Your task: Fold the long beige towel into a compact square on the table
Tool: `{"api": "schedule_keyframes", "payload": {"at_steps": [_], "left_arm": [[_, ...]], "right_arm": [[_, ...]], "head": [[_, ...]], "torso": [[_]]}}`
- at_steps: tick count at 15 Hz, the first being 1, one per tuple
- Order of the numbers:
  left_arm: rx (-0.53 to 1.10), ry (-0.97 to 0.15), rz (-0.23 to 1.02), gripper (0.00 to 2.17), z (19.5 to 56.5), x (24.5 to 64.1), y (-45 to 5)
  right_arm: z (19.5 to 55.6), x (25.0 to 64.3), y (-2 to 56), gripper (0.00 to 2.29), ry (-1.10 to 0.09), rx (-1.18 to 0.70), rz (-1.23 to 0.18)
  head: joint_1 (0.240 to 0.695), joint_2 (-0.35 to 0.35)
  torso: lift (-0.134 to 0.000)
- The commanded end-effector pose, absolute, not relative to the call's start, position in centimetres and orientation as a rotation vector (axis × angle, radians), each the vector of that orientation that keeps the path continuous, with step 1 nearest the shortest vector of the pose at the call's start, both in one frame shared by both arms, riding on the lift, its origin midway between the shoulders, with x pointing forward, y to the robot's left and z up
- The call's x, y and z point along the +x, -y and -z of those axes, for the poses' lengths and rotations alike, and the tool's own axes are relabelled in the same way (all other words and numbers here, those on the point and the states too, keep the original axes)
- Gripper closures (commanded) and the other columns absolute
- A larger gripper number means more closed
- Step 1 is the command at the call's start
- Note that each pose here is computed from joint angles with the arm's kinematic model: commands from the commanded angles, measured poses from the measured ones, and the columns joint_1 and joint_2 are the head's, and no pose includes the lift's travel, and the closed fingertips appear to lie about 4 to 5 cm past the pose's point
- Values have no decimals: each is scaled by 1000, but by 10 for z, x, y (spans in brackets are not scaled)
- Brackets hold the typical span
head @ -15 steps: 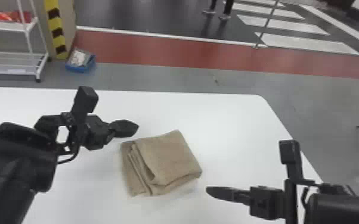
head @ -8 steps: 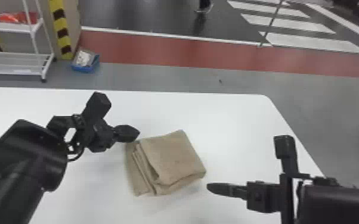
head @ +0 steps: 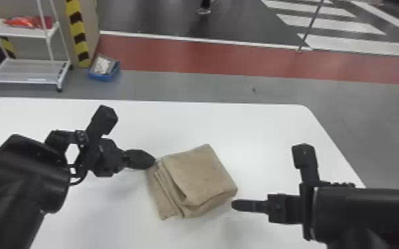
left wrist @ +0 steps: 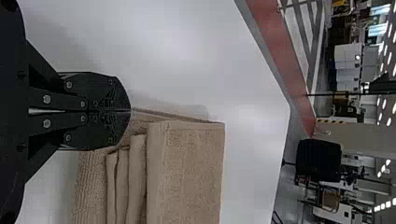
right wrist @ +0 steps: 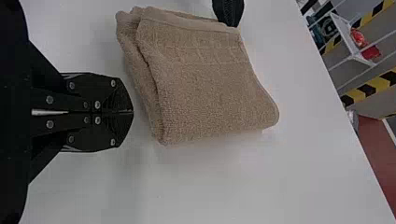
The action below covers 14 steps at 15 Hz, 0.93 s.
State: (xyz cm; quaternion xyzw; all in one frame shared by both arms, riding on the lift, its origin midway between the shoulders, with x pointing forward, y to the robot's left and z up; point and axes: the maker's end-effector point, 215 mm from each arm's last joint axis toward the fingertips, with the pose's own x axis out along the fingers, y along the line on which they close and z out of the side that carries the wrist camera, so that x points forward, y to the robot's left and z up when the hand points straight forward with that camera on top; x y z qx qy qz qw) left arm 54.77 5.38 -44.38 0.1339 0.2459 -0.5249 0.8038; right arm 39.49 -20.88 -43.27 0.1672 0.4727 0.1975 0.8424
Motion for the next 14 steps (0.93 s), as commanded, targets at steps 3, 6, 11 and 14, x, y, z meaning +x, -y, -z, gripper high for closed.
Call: {"api": "schedule_keyframes", "payload": {"at_steps": [3,6,11,14], "left_arm": [[262,-525,1137,1980,436,538,-59],[250,-530,1161,1980,437,532,-56],[229,-540,1219,1980,437,518,-49],[191,-559,1269,1980,435,502,-45]], "right_arm": [[454,408,195,2250,-1068,324,-414],[460,419,196,2250,-1084,299,-391],[450,449,203,2250,-1067,260,-352],[454,462,208,2250,-1083,243,-319]], "head": [[695,-176],[695,-164],[695,-167],[695,-178]], "torso": [[-124],[-124],[-124],[-124]]}}
